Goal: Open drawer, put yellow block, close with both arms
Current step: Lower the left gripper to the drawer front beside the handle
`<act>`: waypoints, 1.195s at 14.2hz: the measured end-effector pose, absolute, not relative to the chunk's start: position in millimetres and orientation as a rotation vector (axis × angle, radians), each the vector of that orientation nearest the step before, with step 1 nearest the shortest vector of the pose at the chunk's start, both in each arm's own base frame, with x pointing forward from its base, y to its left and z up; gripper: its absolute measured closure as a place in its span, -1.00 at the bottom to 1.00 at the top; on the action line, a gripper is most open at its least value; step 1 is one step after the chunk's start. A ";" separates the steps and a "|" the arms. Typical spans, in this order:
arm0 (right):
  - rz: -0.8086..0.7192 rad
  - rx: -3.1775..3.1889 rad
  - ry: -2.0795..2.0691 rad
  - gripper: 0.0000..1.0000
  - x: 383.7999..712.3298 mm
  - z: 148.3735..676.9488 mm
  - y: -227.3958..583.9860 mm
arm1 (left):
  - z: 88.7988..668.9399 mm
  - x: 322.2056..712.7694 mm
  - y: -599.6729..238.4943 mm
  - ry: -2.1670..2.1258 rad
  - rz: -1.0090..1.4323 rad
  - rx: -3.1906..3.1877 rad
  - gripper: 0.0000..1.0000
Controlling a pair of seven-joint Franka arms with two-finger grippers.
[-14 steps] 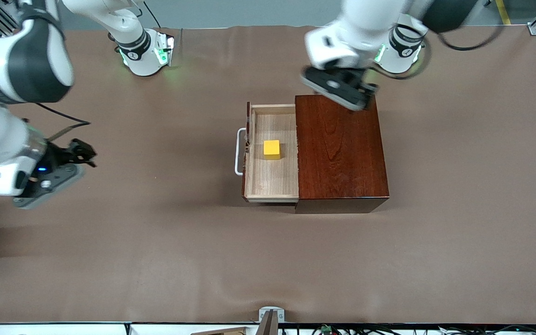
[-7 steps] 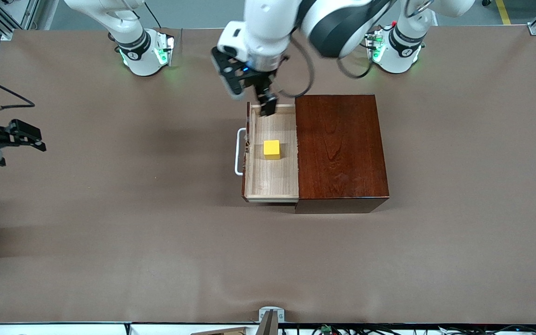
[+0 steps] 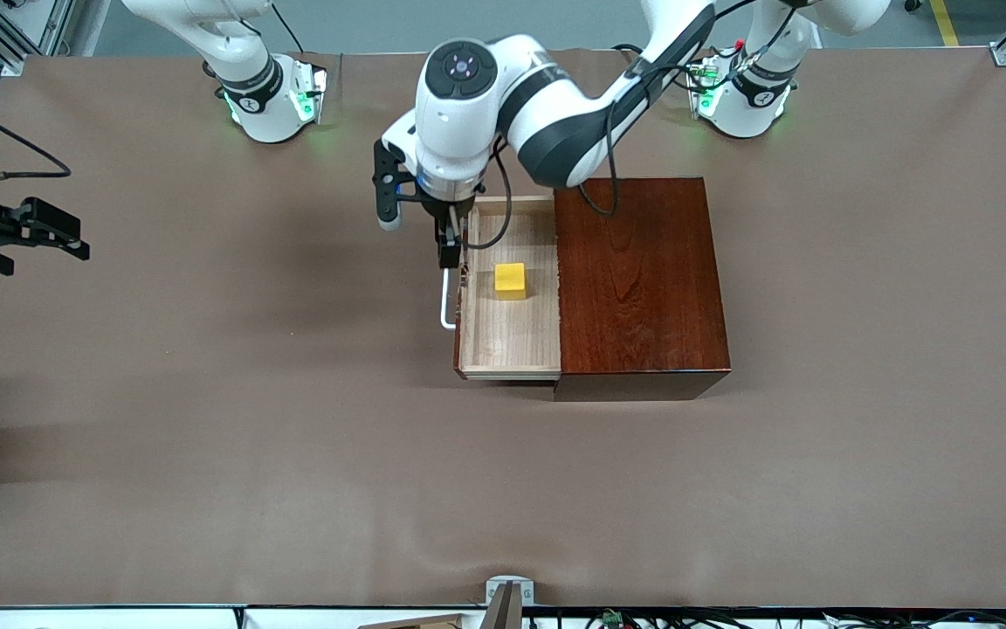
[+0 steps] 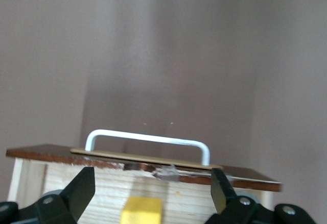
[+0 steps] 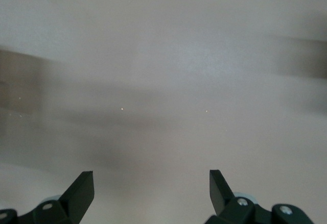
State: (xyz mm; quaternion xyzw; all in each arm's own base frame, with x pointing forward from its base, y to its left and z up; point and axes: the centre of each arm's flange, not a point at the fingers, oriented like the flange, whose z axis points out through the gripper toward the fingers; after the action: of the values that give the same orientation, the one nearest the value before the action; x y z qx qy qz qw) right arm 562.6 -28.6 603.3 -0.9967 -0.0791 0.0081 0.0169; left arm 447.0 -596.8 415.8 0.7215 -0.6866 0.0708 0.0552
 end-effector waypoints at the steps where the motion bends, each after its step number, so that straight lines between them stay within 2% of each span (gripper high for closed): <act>1: 0.018 -3.101 -0.213 -1.00 559.9 606.5 -26.6 | 405.5 451.0 -597.9 -2.120 0.225 2.169 -1.00; 8: -0.002 -3.107 0.062 -1.00 544.0 626.8 -16.9 | 359.8 461.0 -609.1 -2.149 0.283 2.126 -1.00; 17: 0.058 -3.104 0.101 -1.00 537.0 625.5 -26.3 | 318.1 473.6 -601.8 -2.188 0.233 2.154 -1.00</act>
State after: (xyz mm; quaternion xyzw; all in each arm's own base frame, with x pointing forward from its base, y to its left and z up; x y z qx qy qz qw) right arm 537.0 -26.3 625.5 -0.9991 0.0324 0.0185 0.0177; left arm 473.6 -601.8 318.1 0.6993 -0.7101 0.0756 0.0311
